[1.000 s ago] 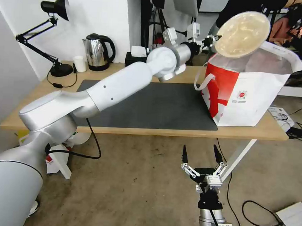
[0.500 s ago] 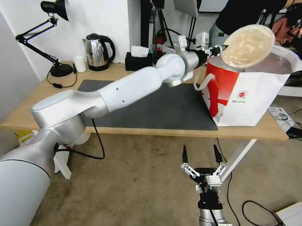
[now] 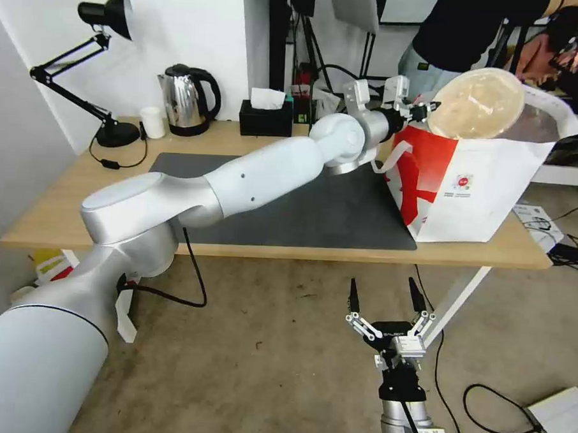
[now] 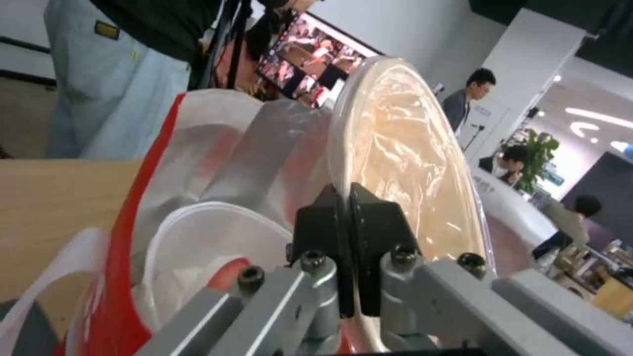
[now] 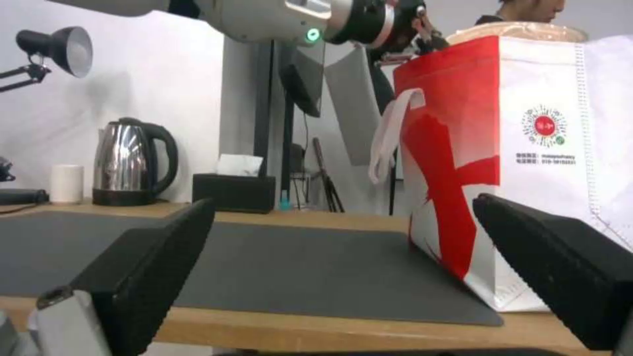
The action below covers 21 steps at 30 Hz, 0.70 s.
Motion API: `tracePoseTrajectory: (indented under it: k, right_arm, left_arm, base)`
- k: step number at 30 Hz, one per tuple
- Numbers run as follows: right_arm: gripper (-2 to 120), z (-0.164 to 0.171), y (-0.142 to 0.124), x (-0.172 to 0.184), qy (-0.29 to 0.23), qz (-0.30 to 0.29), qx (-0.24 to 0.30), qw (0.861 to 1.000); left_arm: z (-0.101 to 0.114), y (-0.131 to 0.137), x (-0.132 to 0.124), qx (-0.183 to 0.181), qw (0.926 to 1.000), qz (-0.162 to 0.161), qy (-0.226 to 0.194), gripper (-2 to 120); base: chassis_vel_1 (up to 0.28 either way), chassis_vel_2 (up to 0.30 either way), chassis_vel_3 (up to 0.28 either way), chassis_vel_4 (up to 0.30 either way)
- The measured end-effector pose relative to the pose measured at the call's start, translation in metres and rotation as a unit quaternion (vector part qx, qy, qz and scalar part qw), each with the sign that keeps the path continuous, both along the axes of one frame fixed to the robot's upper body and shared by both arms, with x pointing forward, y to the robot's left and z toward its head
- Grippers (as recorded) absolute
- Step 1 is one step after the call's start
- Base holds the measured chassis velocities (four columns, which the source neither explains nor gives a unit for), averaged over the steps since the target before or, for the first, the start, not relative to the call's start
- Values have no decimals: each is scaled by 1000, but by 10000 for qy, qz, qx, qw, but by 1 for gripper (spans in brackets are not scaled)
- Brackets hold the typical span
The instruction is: Pick up the trash from the table and place it into the takeout bag.
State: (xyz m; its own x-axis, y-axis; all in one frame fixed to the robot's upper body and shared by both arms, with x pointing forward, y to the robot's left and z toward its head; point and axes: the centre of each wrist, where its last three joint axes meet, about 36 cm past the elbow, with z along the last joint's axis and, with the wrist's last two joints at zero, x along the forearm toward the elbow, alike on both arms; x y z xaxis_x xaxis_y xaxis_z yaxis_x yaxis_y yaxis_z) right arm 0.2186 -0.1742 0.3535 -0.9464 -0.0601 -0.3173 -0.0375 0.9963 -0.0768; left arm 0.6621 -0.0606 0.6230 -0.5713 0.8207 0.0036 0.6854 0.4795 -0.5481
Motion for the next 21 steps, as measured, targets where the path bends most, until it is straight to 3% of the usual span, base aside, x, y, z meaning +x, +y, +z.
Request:
tracePoseTrajectory:
  k: [15, 21]
  right_arm:
    - [100, 0, 0, 0, 0, 0, 0, 10000]
    - [100, 0, 0, 0, 0, 0, 0, 10000]
  left_arm:
    - [-8, 1, 9, 83, 9999, 132, 24, 0]
    - [-13, 4, 8, 238, 9997, -72, -33, 0]
  base:
    - [0, 0, 0, 0]
    - [0, 0, 0, 0]
